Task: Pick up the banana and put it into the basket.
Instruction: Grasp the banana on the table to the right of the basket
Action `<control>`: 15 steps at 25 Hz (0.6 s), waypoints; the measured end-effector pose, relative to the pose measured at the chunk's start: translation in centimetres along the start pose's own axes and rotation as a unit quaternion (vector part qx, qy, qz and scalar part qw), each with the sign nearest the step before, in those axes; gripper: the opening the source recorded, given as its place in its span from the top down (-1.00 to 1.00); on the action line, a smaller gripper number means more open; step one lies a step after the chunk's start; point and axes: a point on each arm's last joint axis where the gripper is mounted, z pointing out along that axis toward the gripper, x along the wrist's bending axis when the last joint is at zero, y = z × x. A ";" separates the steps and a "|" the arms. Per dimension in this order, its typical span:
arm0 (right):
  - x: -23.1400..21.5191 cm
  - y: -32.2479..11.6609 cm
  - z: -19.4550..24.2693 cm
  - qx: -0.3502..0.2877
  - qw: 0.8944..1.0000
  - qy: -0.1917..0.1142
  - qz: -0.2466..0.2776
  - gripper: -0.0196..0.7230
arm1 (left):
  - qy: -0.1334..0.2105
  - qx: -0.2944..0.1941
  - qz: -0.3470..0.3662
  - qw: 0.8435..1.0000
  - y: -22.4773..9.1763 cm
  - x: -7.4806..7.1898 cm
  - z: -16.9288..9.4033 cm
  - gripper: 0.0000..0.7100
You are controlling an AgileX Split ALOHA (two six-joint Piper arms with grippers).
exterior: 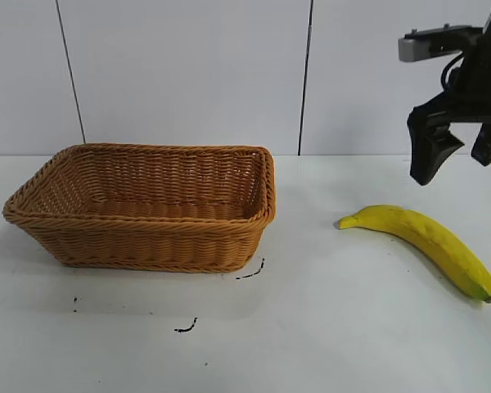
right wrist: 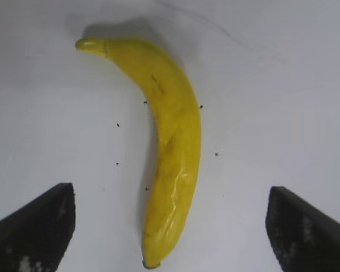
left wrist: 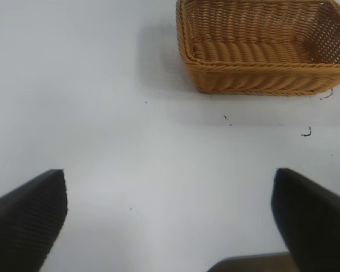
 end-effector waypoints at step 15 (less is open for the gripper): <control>-0.9 -0.2 4.4 0.015 1.000 0.001 0.020 -0.82 | 0.000 0.000 0.000 1.000 0.0 0.0 0.0 -0.96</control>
